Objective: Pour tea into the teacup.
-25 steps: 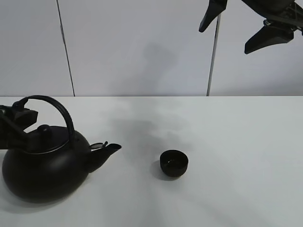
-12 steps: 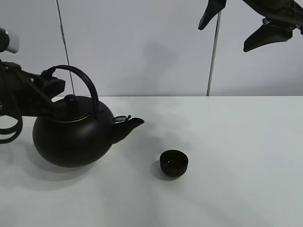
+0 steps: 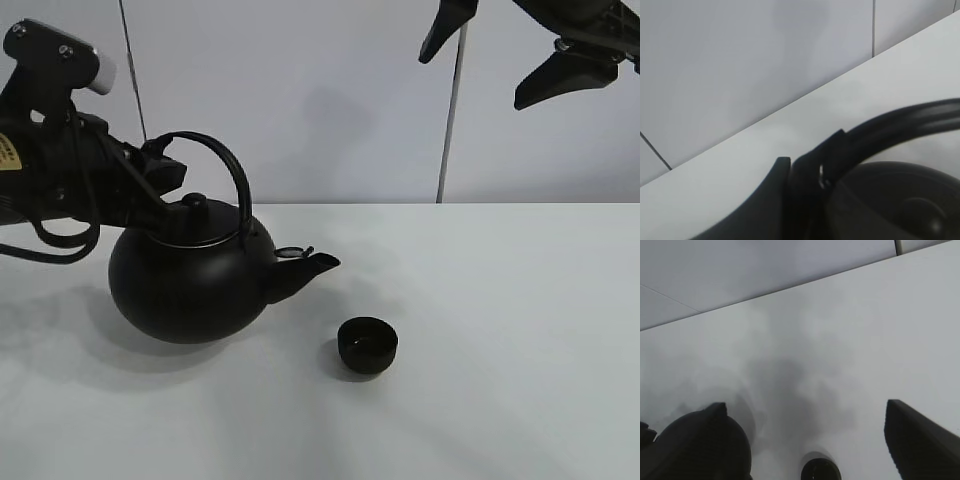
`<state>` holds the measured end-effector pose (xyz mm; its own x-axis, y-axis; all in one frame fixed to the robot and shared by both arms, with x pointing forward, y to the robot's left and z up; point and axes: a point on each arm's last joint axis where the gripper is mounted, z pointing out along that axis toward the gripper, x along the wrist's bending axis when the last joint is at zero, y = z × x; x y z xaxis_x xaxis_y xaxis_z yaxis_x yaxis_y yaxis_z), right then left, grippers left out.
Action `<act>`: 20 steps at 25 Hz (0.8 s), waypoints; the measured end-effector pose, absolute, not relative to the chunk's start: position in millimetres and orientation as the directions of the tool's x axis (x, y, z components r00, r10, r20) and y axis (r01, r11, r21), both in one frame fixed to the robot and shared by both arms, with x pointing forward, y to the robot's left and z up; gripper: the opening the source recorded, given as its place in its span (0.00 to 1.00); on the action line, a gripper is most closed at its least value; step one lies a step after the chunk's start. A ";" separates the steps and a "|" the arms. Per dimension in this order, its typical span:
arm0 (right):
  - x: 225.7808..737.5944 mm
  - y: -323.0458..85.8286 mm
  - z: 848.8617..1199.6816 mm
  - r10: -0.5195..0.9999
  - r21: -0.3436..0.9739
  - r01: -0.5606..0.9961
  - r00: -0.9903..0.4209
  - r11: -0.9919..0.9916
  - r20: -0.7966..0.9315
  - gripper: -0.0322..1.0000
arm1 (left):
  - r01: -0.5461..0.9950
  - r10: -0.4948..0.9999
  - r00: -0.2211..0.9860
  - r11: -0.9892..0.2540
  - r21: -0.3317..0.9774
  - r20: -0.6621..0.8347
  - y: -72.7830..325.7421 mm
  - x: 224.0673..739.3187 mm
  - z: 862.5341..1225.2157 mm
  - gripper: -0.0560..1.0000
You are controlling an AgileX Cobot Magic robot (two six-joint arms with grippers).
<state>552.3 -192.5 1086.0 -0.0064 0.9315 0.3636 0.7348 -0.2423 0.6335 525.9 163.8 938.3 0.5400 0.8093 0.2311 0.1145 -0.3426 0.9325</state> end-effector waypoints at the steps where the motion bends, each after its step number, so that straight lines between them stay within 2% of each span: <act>1: 552.4 -192.5 1086.1 0.931 0.634 0.734 -0.007 -0.243 0.364 0.60 | 0.116 0.808 0.541 -0.346 0.931 0.233 162.6 528.1 939.9 0.14; 20: 552.5 -192.5 1086.3 0.931 0.636 0.733 -0.007 -0.243 0.365 0.60 | 0.085 0.752 0.591 -0.418 0.904 0.292 132.6 557.1 944.8 0.14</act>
